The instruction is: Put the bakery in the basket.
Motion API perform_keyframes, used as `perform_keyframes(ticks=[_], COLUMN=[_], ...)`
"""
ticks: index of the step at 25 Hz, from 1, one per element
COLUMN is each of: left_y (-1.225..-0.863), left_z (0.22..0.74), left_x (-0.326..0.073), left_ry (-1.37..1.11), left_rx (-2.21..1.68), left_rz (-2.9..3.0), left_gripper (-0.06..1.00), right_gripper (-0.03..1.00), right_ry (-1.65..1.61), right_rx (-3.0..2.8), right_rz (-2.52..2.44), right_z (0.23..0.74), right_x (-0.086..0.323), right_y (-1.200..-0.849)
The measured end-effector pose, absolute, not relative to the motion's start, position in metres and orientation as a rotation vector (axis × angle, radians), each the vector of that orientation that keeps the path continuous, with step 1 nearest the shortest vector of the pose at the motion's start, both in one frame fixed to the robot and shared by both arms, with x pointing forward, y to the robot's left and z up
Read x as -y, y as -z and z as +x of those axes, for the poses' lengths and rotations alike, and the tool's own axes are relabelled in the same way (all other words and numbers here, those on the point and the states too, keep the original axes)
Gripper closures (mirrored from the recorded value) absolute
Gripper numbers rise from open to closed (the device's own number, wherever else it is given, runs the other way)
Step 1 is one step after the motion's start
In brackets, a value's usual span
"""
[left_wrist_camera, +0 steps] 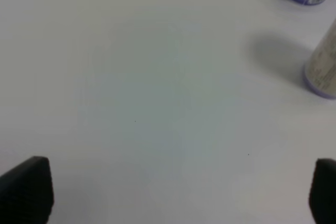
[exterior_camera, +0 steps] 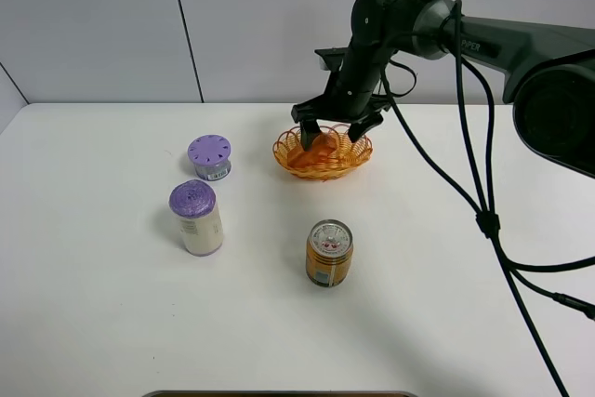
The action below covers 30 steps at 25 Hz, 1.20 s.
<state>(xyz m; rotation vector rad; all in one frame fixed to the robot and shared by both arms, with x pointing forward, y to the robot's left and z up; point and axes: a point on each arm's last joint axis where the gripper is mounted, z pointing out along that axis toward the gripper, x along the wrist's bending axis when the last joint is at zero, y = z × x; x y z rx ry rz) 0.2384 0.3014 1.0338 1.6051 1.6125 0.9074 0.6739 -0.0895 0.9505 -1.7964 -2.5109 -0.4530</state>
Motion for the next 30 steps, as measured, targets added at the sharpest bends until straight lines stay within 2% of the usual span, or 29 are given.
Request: perform_keyframes(ticks=[6,16,23,30], left_y=[-1.034,-1.034,-1.034,-1.034], left_z=[0.238,0.238,0.238,0.238], left_x=[-0.301,-0.301,-0.301,-0.301], left_ry=[-0.907,-0.907,-0.907,-0.907], left_rx=[-1.613,-1.613,-1.613,-1.613], left_rz=[1.605,1.605,1.605,1.605], left_gripper=[-0.05,-0.05,-0.05,-0.05], right_gripper=[0.14,0.14,0.14,0.14], right_ry=[0.426,0.409,0.577,0.777], right_rx=[2.51,2.633,2.698,2.754], right_rz=[-1.784,-1.779,-1.811,-1.857], right_z=[0.669,0.65,0.63,0.587], right_x=[0.091,0.108,0.12,0.143], right_y=[-0.96,-1.025,-1.088,-1.156])
